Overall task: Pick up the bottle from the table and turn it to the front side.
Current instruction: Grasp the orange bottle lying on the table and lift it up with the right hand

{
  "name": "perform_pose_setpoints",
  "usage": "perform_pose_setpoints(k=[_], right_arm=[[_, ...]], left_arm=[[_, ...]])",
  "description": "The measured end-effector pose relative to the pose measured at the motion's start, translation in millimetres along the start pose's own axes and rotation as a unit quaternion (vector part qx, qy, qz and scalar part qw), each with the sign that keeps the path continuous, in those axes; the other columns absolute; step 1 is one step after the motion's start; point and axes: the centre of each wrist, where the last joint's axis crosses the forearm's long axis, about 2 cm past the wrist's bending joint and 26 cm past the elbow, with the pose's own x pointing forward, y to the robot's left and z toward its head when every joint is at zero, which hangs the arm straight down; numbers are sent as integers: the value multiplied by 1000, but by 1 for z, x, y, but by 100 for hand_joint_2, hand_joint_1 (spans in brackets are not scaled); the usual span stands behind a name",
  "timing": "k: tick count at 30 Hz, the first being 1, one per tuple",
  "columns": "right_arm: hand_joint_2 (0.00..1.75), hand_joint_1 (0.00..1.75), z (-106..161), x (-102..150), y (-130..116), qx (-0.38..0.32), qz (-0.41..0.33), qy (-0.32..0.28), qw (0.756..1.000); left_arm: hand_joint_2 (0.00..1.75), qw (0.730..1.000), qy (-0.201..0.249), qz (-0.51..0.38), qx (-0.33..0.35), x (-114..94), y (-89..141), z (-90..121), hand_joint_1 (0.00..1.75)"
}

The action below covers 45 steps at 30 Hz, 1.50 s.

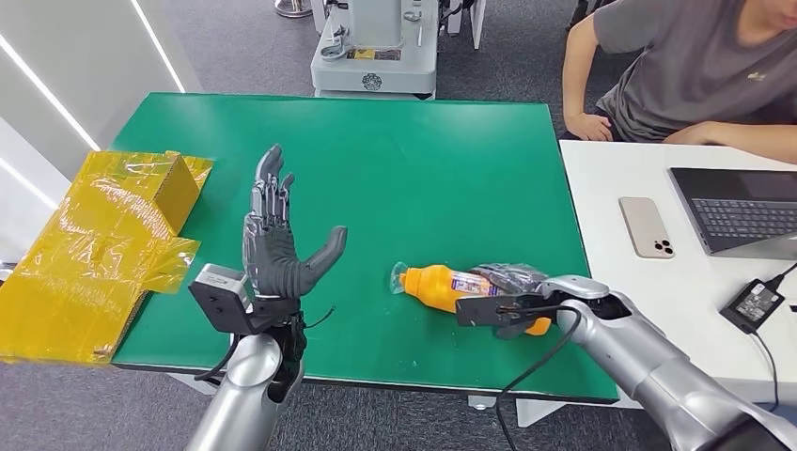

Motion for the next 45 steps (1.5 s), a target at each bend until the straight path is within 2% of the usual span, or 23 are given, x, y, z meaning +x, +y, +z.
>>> perform_pose_setpoints(k=[7, 21, 22, 25, 26, 35, 45], right_arm=[[175, 0, 0, -1, -2, -8, 21, 26, 999], [175, 0, -1, -2, 0, -15, 31, 29, 999], [175, 37, -1, -2, 0, -15, 31, 29, 999], [175, 168, -1, -2, 0, -16, 33, 30, 999], [175, 175, -1, -2, 0, -18, 35, 32, 999], [175, 175, -4, 3, -4, -64, 62, 37, 995], [175, 175, -17, 29, -4, -110, 70, 18, 991]], left_arm=[[175, 1000, 1, 0, 4, 0, 1, 0, 0], [175, 1000, 1, 0, 4, 0, 1, 0, 0], [175, 1000, 1, 0, 4, 0, 1, 0, 0], [175, 1000, 1, 0, 4, 0, 1, 0, 0], [175, 1000, 1, 0, 4, 0, 1, 0, 0], [175, 1000, 3, -8, 1, -2, 3, 4, 0], [175, 1000, 3, -14, 1, -2, 4, 8, 0]])
